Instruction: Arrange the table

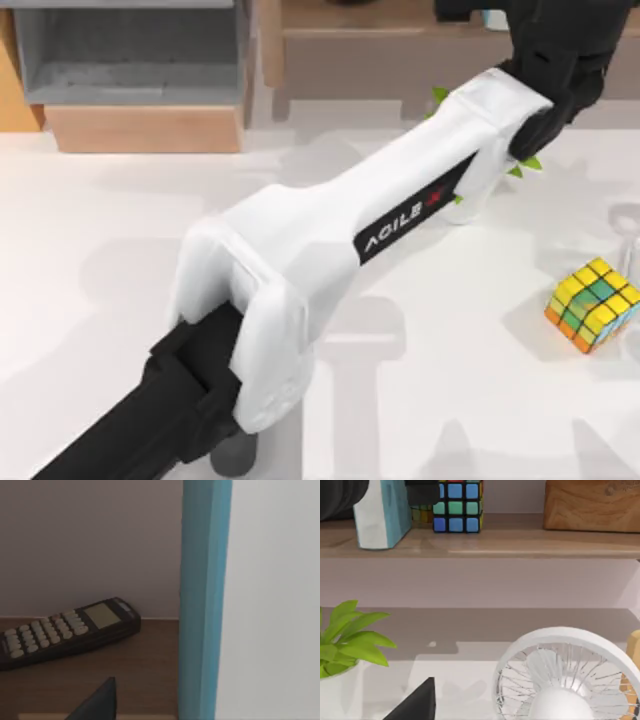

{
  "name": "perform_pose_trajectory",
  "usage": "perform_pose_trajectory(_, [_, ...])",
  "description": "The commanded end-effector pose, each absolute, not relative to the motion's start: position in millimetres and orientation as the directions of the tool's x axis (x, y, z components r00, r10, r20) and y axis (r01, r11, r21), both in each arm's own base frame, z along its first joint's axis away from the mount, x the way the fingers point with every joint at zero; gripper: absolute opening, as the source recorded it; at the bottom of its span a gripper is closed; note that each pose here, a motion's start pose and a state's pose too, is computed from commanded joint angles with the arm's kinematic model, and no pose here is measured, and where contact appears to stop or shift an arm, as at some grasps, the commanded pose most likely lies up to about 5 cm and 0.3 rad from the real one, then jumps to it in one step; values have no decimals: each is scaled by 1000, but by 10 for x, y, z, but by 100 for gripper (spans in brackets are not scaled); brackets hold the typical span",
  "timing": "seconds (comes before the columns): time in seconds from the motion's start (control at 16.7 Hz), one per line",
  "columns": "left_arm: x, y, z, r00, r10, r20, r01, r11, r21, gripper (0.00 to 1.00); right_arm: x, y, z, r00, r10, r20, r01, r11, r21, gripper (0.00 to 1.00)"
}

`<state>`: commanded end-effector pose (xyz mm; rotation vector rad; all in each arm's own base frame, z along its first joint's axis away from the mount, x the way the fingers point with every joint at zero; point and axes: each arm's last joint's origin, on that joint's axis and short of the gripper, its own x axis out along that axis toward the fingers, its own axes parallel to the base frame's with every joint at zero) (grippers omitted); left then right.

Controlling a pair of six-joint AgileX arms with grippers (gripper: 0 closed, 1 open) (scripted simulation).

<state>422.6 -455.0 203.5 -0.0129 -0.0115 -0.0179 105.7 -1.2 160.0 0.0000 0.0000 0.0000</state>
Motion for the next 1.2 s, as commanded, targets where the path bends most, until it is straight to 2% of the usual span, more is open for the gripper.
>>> perform_pose_trajectory(0.72, [4226, -4550, 2035, 1000, -18, 12, 18, 1000, -13, 2, 1057, -12, 1600, 1000, 0, 0, 0, 1000, 0, 100])
perform_pose_trajectory(1.2, [4226, -4550, 2035, 1000, -18, 12, 18, 1000, -13, 0, 1057, -12, 1600, 1000, 0, 0, 0, 1000, 0, 100])
